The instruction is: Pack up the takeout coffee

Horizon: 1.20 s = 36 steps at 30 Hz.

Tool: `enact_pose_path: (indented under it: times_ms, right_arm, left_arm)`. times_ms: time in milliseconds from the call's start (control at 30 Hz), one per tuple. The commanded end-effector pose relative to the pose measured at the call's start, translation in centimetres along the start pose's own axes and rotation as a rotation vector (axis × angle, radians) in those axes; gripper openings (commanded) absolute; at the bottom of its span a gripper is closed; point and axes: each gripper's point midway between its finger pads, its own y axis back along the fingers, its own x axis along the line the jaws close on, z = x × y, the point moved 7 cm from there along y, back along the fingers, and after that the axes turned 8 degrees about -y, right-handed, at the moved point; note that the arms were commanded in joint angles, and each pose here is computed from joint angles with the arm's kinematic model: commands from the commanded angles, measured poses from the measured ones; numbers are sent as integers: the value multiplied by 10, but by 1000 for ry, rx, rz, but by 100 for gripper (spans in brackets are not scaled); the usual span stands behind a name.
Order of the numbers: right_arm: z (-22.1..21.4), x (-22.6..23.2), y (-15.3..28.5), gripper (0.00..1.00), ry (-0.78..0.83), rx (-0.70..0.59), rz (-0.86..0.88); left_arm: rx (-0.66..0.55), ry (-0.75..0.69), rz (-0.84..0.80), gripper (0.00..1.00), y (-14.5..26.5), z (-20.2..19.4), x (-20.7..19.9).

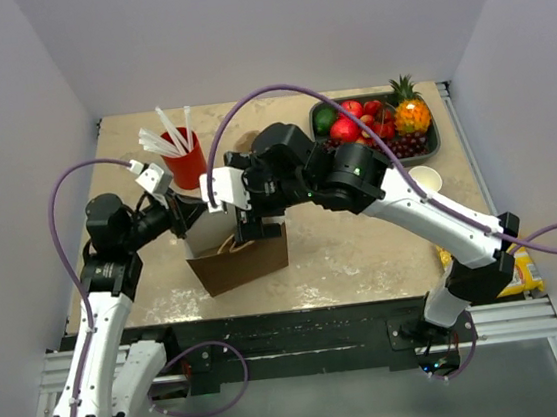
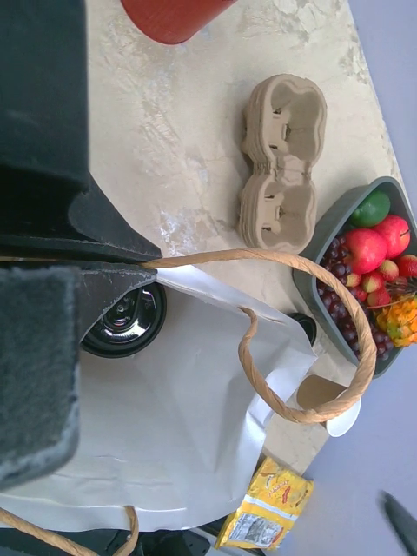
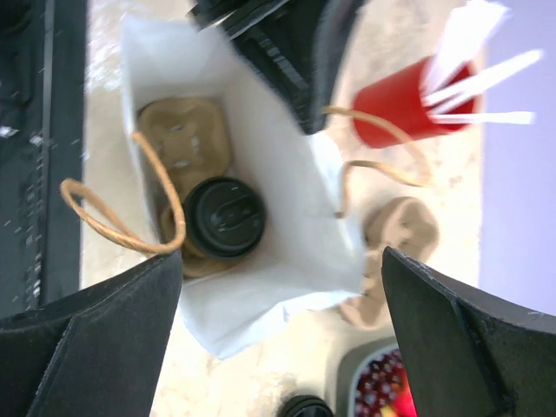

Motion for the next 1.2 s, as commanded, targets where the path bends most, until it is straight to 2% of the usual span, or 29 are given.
enact_pose_path:
  times_ms: [0, 100, 200, 300, 700, 1167]
  right_arm:
    - [29, -22, 45, 99, -44, -122, -191]
    - [31, -42, 60, 99, -118, -166, -300]
    - [-1, -97, 78, 99, -349, -163, -504]
    - [-26, -116, 75, 99, -432, -127, -550]
    - [-72, -105, 41, 99, -542, -67, -486]
    - [-95, -102, 2, 99, -598, -36, -435]
  left_arm:
    - [-57, -46, -15, 0, -5, 14, 4]
    - [-52, -45, -36, 0, -7, 15, 4]
    - [-57, -81, -53, 0, -7, 18, 2]
    - [-71, -110, -67, 0, -4, 25, -1]
    - [-93, -269, -102, 0, 18, 48, -21]
    - [-45, -462, -167, 0, 44, 24, -43]
